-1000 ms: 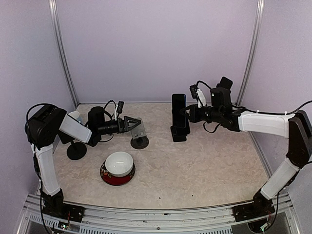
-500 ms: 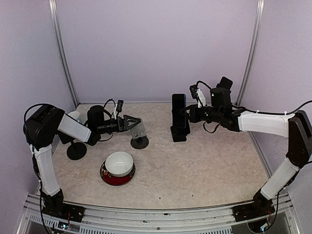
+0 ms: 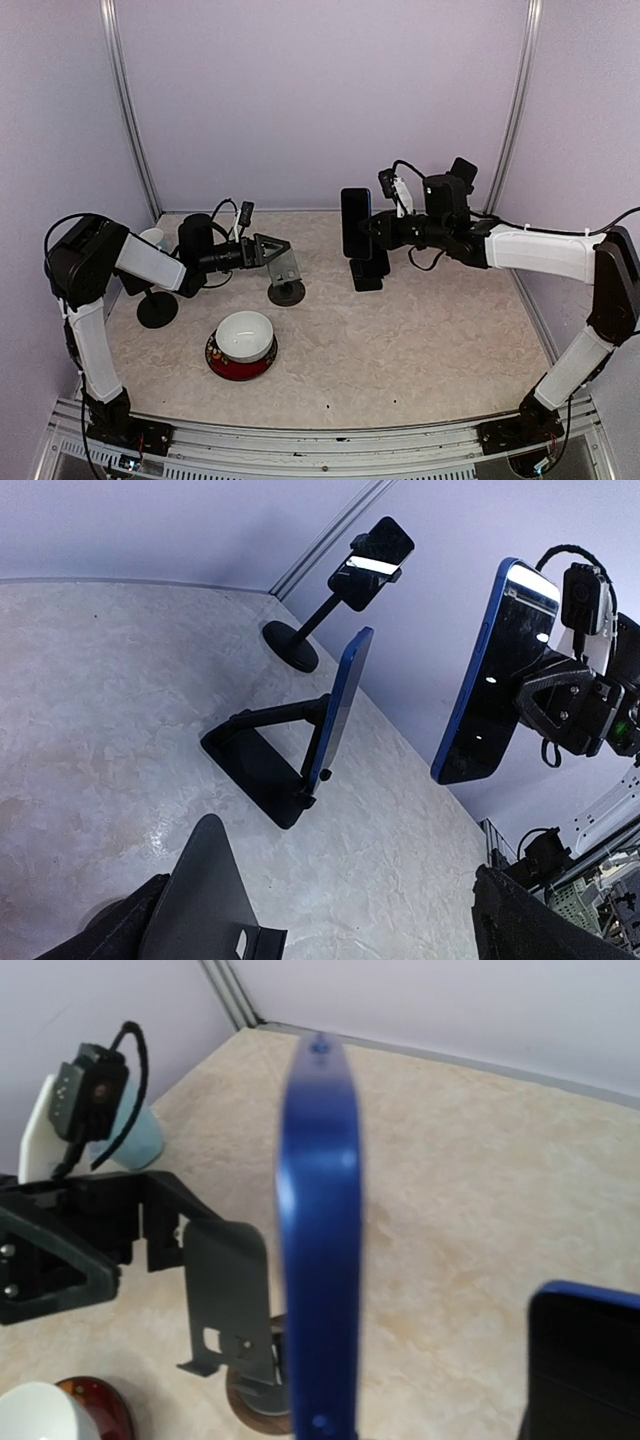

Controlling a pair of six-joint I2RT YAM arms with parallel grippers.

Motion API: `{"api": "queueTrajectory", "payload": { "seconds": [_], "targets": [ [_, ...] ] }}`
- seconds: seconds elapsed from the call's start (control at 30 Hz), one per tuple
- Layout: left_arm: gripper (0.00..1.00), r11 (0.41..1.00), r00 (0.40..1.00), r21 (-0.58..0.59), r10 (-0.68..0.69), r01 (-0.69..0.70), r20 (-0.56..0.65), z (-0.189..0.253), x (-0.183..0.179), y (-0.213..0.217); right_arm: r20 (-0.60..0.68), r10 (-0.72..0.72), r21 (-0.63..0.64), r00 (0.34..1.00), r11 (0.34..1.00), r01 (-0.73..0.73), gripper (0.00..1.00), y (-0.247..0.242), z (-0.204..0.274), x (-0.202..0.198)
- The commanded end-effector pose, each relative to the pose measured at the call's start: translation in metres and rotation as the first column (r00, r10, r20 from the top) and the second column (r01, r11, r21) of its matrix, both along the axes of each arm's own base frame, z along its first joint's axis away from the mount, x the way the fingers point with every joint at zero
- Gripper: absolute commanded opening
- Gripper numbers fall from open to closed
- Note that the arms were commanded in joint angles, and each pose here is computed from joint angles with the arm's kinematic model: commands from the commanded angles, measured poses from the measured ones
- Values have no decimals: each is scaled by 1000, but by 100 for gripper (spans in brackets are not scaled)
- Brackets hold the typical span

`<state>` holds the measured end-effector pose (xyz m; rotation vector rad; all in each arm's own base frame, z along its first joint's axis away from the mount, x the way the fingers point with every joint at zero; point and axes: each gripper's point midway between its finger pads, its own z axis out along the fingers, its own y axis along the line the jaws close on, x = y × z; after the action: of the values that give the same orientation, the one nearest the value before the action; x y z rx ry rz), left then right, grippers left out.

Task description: Place the phone on the phone stand

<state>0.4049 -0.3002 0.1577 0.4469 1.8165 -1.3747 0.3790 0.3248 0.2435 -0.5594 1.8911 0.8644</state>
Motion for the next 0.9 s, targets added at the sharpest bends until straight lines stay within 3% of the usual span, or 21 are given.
{"api": "queueTrajectory", "payload": {
  "seconds": [0.0, 0.33, 0.53, 0.73, 0.87],
  "targets": [
    [99, 1000, 997, -4, -7, 7, 72, 23, -6, -2, 115, 33, 42, 993, 998, -38, 0, 15, 46, -6],
    [99, 998, 996, 20, 63, -64, 57, 16, -4, 9, 159, 162, 16, 974, 986, -167, 0, 52, 53, -21],
    [99, 978, 984, 115, 170, -174, 48, 1, 7, 21, 168, 255, 0, 952, 966, -259, 0, 78, 50, -28],
    [99, 965, 974, 137, 215, -224, 75, 12, 6, 32, 155, 301, 0, 941, 952, -305, 0, 95, 43, -23],
    [99, 939, 966, 223, 254, -260, 55, -4, 5, 36, 162, 332, -5, 929, 942, -336, 0, 103, 39, -20]
  ]
}}
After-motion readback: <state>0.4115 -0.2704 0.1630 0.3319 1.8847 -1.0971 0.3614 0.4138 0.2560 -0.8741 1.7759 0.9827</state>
